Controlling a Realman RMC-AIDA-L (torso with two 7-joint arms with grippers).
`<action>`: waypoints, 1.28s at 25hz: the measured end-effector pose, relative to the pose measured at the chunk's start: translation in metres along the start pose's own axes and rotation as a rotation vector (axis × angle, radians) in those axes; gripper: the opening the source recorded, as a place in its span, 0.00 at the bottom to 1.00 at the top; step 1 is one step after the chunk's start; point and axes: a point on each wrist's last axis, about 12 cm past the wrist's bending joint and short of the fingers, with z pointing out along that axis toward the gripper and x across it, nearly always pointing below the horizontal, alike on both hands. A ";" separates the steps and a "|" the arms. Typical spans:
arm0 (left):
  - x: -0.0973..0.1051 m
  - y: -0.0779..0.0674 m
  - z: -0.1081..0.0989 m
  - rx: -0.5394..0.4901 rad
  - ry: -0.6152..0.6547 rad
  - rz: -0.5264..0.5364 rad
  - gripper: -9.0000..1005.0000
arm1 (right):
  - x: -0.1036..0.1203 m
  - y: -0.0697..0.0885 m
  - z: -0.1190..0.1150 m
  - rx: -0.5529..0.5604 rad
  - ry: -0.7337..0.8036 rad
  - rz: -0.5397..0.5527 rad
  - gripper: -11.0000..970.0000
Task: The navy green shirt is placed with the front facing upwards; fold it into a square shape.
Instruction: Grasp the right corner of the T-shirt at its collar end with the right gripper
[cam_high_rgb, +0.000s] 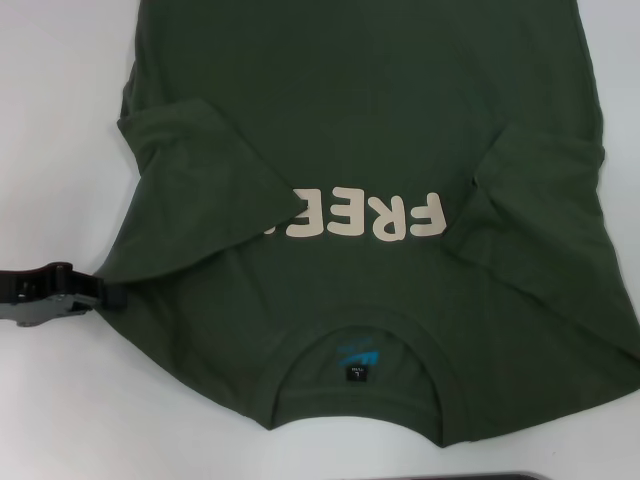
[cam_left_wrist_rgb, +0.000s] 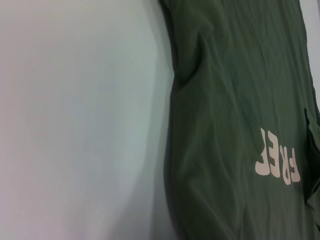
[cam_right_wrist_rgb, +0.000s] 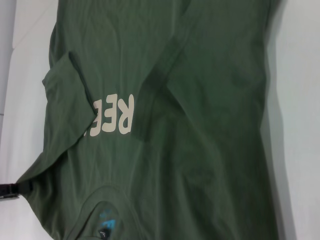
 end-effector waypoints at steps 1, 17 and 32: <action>0.000 0.000 0.000 -0.001 -0.001 0.001 0.03 | 0.001 0.000 0.001 -0.002 0.004 0.008 0.97; -0.004 -0.003 0.002 -0.003 -0.002 0.015 0.03 | 0.001 -0.003 0.014 0.020 0.037 0.034 0.97; -0.005 -0.004 0.004 -0.005 -0.004 0.016 0.03 | -0.003 -0.003 0.021 0.022 0.042 0.026 0.97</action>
